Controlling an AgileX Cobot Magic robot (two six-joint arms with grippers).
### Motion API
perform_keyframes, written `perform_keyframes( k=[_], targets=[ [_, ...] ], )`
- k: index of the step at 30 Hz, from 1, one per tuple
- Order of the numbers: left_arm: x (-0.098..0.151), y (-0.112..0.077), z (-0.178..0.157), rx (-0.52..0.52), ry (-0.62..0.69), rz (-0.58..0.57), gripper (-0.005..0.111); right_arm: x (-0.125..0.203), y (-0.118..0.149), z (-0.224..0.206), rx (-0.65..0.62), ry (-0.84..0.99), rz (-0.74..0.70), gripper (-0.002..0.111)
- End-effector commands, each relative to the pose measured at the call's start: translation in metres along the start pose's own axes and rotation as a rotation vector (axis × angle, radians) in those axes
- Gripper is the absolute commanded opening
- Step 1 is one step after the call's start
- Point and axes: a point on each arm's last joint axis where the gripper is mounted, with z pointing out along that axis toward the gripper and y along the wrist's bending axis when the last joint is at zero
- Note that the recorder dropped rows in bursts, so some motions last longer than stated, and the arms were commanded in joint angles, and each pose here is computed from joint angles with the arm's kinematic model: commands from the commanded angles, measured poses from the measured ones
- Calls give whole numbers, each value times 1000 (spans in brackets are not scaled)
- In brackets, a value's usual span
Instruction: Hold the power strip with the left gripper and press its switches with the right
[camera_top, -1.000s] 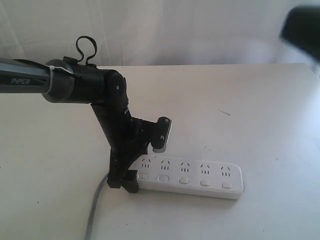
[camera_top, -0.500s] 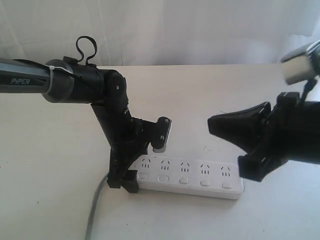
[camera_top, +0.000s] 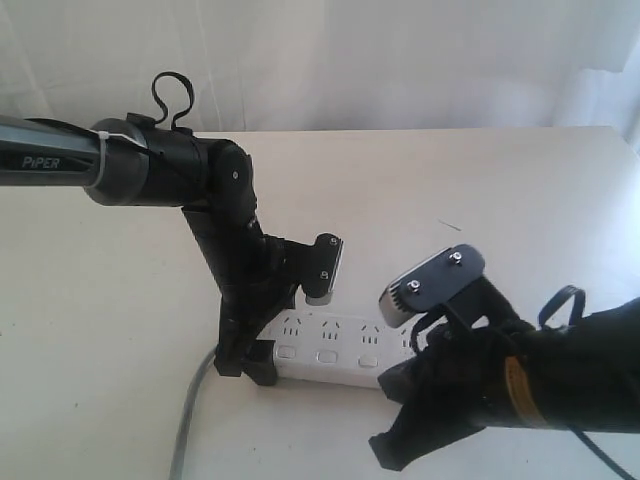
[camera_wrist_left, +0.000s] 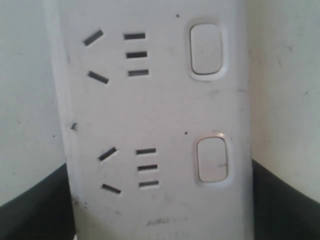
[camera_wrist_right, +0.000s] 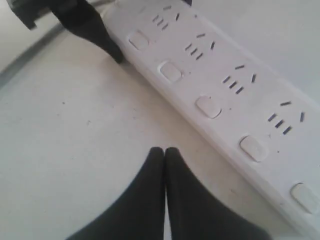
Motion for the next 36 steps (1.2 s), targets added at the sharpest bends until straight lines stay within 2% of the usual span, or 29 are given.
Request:
perform_keyframes(
  k=[1, 4, 12, 17, 29, 36],
  targets=[
    [4, -11, 14, 105, 29, -4, 0, -2, -1, 19, 37, 46, 27, 0],
    [5, -12, 14, 119, 32, -12, 0, -10, -1, 24, 29, 41, 26, 0],
    [6, -12, 14, 110, 51, -155, 0, -32, -2, 25, 38, -21, 26, 0],
    [10, -11, 14, 90, 105, -205, 0, -36, -9, 25, 112, -38, 26, 0],
    [13, -10, 13, 81, 131, -230, 0, -32, -10, 30, 116, -16, 28, 0],
    [13, -11, 13, 84, 133, -238, 0, -31, -15, 33, 165, -15, 85, 0]
  ],
)
